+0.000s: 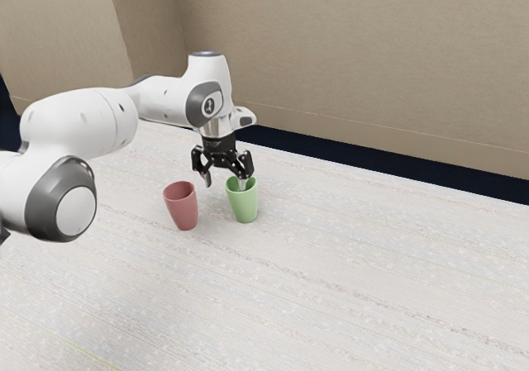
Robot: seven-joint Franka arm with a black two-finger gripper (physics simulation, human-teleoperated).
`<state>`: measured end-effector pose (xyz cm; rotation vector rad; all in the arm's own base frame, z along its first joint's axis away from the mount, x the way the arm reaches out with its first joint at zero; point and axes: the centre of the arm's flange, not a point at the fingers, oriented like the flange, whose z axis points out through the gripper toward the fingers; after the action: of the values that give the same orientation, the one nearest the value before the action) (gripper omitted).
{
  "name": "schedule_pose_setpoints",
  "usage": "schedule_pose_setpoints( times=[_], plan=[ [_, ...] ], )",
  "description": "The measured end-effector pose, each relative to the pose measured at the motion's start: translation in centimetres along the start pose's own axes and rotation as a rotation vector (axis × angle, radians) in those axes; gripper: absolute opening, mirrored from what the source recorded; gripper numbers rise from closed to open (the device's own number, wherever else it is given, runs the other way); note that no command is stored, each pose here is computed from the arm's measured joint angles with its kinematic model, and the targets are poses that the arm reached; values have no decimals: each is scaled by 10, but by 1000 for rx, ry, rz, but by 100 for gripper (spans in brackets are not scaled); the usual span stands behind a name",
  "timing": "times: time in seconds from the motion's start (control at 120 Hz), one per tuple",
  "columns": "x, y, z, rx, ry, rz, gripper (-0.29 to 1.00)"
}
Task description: Place the right cup onto the left cup
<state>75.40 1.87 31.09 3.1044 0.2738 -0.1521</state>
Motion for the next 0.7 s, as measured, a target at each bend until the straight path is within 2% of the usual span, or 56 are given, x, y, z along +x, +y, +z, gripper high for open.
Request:
schedule_pose_setpoints(
  times=[0.083, 0.242, 0.342, 0.492, 0.7],
  plan=[
    [1, 0, 4, 0, 3, 1, 55],
    [3, 4, 2, -1, 18, 5, 23],
    [3, 5, 4, -2, 20, 6, 9],
    [4, 6, 3, -3, 23, 5, -1],
    [4, 7, 2, -3, 26, 4, -6]
  ],
)
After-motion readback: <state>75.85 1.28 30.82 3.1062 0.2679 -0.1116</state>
